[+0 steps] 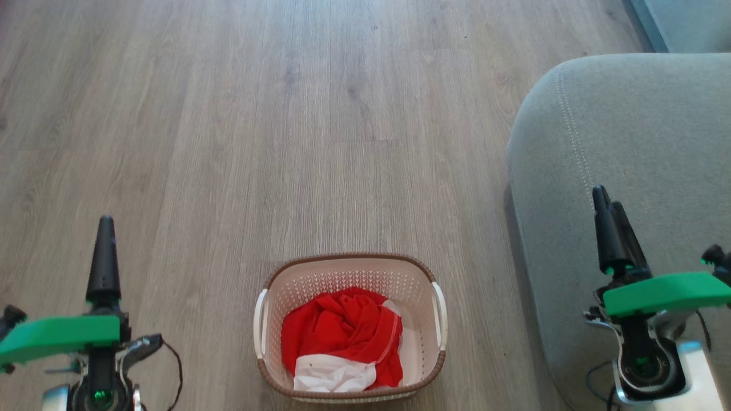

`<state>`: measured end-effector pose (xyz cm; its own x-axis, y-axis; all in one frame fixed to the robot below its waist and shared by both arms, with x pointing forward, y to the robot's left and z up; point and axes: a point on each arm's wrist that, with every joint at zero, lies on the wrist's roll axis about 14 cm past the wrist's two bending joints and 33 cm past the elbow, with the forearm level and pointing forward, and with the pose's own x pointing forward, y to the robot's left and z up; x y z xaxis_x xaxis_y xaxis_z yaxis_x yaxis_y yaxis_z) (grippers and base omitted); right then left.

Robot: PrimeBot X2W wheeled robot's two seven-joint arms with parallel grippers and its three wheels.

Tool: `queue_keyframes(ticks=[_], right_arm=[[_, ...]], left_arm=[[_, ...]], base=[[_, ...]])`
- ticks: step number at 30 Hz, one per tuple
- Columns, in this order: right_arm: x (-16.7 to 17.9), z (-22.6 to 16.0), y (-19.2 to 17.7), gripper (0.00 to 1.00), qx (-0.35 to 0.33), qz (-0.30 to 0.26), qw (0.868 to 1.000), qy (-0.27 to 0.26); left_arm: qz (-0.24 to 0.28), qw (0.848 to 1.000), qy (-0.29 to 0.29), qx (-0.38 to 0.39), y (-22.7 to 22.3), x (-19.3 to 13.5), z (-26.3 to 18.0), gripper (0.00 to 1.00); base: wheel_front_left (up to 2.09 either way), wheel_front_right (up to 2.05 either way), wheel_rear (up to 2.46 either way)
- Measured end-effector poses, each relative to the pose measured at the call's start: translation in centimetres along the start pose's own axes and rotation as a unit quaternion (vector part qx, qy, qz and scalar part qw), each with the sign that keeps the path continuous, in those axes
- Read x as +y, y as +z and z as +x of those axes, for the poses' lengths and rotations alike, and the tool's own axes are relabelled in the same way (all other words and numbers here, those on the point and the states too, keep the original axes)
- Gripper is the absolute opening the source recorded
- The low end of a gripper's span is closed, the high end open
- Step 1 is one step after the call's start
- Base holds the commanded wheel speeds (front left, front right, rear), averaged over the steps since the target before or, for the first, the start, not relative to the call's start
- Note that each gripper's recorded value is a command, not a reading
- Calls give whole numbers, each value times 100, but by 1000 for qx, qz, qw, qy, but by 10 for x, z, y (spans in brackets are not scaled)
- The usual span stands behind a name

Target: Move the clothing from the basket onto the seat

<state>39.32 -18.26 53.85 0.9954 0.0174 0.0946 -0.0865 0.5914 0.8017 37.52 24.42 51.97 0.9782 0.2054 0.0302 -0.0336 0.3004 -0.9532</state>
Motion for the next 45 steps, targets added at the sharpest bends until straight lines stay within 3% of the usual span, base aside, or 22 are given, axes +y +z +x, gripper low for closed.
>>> queue_keyframes(ticks=[10,17,30,37,45], right_arm=[[28,9,0,100,-8,-79,996,44],[41,12,1,100,-13,-133,989,68],[60,13,-5,100,-18,-211,972,103],[61,11,-18,100,-6,-241,964,112],[31,7,-36,100,27,-254,964,77]], left_arm=[[78,996,-37,-26,9,-42,7,100],[169,984,-46,-31,-2,-66,6,100],[333,939,-87,-24,-51,-103,-4,100],[413,907,-81,-6,-74,-94,-15,100],[452,888,-84,14,-94,-84,-25,100]], base=[[0,0,0],[0,0,0],[0,0,0],[0,0,0],[0,0,0]])
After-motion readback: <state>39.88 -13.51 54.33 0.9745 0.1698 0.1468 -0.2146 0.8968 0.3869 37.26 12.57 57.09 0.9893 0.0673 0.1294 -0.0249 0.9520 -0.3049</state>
